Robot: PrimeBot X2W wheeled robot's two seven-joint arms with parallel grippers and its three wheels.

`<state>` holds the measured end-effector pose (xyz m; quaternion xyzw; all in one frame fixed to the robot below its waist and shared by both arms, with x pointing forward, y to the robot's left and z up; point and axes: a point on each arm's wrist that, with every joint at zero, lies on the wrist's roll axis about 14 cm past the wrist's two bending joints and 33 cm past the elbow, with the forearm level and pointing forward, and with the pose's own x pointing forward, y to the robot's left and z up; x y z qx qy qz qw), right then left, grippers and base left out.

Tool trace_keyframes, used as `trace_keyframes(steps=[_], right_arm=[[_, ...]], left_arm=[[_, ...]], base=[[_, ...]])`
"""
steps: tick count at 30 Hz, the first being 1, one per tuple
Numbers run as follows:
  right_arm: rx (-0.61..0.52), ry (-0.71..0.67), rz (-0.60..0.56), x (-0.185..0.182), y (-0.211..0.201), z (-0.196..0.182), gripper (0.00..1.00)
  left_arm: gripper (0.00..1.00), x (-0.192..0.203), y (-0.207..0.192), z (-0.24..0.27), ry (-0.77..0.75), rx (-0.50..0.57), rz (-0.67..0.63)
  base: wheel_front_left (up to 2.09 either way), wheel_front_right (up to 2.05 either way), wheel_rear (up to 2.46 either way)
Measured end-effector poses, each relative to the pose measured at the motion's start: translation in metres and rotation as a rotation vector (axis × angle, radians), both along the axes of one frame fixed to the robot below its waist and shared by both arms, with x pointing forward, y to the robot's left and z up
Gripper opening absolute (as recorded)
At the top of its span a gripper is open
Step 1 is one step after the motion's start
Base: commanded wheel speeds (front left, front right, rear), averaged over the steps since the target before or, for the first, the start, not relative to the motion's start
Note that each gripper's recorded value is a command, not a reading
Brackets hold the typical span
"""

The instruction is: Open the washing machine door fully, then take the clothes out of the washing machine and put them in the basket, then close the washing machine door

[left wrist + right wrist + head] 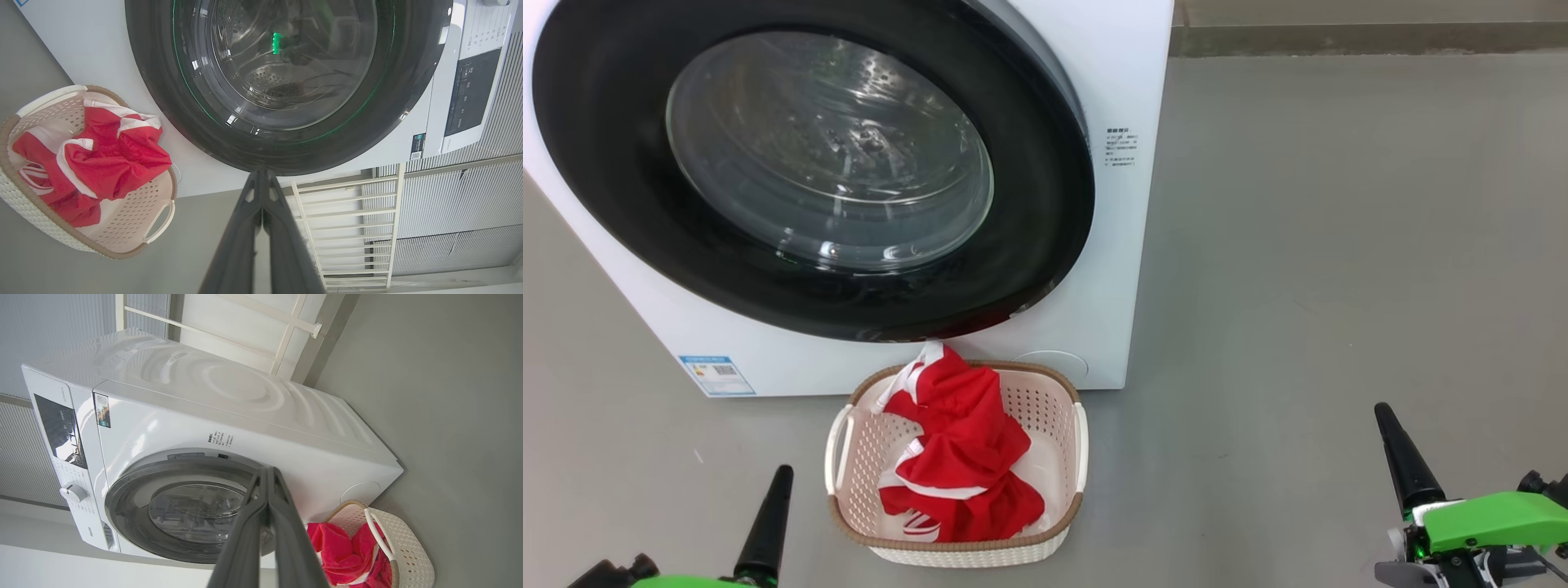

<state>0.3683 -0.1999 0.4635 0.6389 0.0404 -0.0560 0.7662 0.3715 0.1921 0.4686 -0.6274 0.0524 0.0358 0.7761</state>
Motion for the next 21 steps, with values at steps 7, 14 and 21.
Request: trace_keyframes(steps=[7,14,21], right_arm=[[0.067,-0.013,-0.007,0.001,-0.001,0.004,0.00],[0.126,-0.038,-0.008,0.004,-0.002,0.011,0.00],[0.188,-0.057,-0.013,0.006,-0.004,0.016,0.00]], left_arm=[[0.00,0.001,-0.001,0.003,-0.009,-0.071,0.004],[0.00,0.004,-0.004,0.008,-0.024,-0.140,0.003],[0.00,0.006,-0.004,0.012,-0.041,-0.207,0.007]], base=[[0.00,0.00,0.00],[0.00,0.00,0.00],[0.00,0.00,0.00]])
